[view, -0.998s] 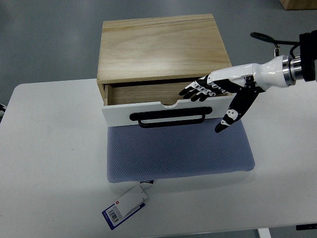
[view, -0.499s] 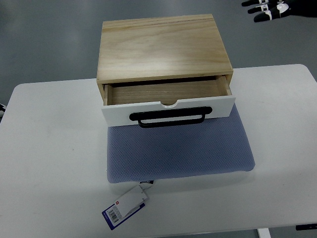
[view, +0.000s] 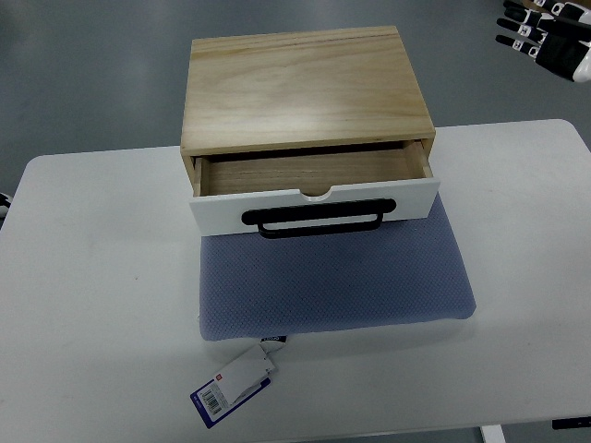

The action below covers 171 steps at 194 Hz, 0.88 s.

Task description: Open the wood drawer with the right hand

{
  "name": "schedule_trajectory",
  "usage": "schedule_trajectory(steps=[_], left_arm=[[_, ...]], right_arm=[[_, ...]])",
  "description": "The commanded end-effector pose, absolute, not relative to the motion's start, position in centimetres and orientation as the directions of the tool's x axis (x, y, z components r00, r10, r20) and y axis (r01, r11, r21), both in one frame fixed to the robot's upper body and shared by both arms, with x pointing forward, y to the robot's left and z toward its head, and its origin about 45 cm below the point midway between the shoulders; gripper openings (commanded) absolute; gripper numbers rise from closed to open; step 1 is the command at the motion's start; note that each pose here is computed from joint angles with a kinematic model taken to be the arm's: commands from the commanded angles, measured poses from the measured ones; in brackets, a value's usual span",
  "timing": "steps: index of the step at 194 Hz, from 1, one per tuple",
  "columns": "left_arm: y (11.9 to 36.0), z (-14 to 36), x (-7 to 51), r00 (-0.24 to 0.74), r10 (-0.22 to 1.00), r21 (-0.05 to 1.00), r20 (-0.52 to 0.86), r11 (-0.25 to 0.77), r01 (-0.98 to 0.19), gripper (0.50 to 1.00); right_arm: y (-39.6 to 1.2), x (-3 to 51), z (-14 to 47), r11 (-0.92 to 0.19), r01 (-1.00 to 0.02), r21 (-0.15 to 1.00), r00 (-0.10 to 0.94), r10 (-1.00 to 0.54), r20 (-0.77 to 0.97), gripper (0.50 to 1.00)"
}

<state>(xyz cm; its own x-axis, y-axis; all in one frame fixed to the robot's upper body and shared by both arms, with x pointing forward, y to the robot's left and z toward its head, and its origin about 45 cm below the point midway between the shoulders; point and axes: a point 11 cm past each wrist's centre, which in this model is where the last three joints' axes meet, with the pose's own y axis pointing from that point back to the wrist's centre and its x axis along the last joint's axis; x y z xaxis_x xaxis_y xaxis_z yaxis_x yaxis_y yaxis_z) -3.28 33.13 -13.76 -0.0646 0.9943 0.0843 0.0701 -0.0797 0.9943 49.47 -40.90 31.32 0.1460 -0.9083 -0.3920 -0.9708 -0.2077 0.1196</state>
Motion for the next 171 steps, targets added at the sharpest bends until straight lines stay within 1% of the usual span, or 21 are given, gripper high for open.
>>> schedule_trajectory(steps=[1,18,29,37,55,71,81,82,91,101,110,111,113,171], left_arm=[[33.1,-13.8,-3.3,-0.065,0.994,0.994,0.083,-0.078,0.070,1.000],[33.1,-13.8,-3.3,-0.065,0.994,0.994,0.084,-0.080,0.070,1.000],[33.1,-13.8,-3.3,-0.065,0.994,0.994,0.084,-0.080,0.070,1.000],[33.1,-13.8,-3.3,-0.065,0.994,0.994,0.084,-0.080,0.071,1.000],[33.1,-13.8,-3.4,-0.065,0.994,0.994,0.085,-0.080,0.071,1.000],[33.1,-13.8,-3.3,-0.065,0.994,0.994,0.084,-0.080,0.071,1.000],[33.1,-13.8,-3.3,-0.065,0.994,0.994,0.084,-0.080,0.071,1.000],[33.1,-13.8,-3.3,-0.065,0.994,0.994,0.084,-0.080,0.070,1.000],[33.1,-13.8,-3.3,-0.065,0.994,0.994,0.084,-0.080,0.070,1.000],[33.1,-13.8,-3.4,-0.065,0.994,0.994,0.084,-0.080,0.071,1.000],[33.1,-13.8,-3.4,-0.065,0.994,0.994,0.085,-0.080,0.071,1.000],[33.1,-13.8,-3.3,-0.065,0.994,0.994,0.083,-0.078,0.070,1.000],[33.1,-13.8,-3.3,-0.065,0.994,0.994,0.084,-0.080,0.070,1.000],[33.1,-13.8,-3.3,-0.065,0.994,0.994,0.084,-0.080,0.070,1.000]], right_arm=[[-40.8,49.7,28.4,-0.087,-0.986,0.141,0.011,-0.884,-0.467,0.950],[-40.8,49.6,26.9,-0.016,-0.989,0.148,-0.058,-0.876,-0.479,0.950],[-41.0,49.4,26.4,0.016,-0.989,0.144,-0.084,-0.874,-0.479,0.950],[-40.8,49.4,25.9,0.016,-0.989,0.147,-0.085,-0.874,-0.478,0.950],[-40.1,49.0,24.6,-0.004,-0.986,0.168,-0.077,-0.879,-0.471,0.950],[-39.6,48.8,24.2,-0.035,-0.986,0.163,-0.048,-0.877,-0.479,0.950],[-39.6,48.8,24.2,-0.035,-0.986,0.163,-0.048,-0.877,-0.479,0.950],[-38.9,48.5,23.6,-0.080,-0.984,0.157,-0.007,-0.873,-0.488,0.950],[-38.0,48.3,23.0,-0.130,-0.980,0.149,0.038,-0.864,-0.502,0.950],[-37.3,48.1,22.9,-0.176,-0.976,0.131,0.086,-0.856,-0.510,0.950],[-37.3,48.1,22.9,-0.176,-0.976,0.131,0.086,-0.856,-0.510,0.950],[-37.1,48.0,22.8,-0.197,-0.973,0.125,0.107,-0.852,-0.512,0.950],[-37.0,48.0,22.8,-0.200,-0.972,0.124,0.110,-0.852,-0.512,0.950],[-36.0,47.6,21.4,-0.222,-0.964,0.143,0.117,-0.845,-0.522,0.950]])
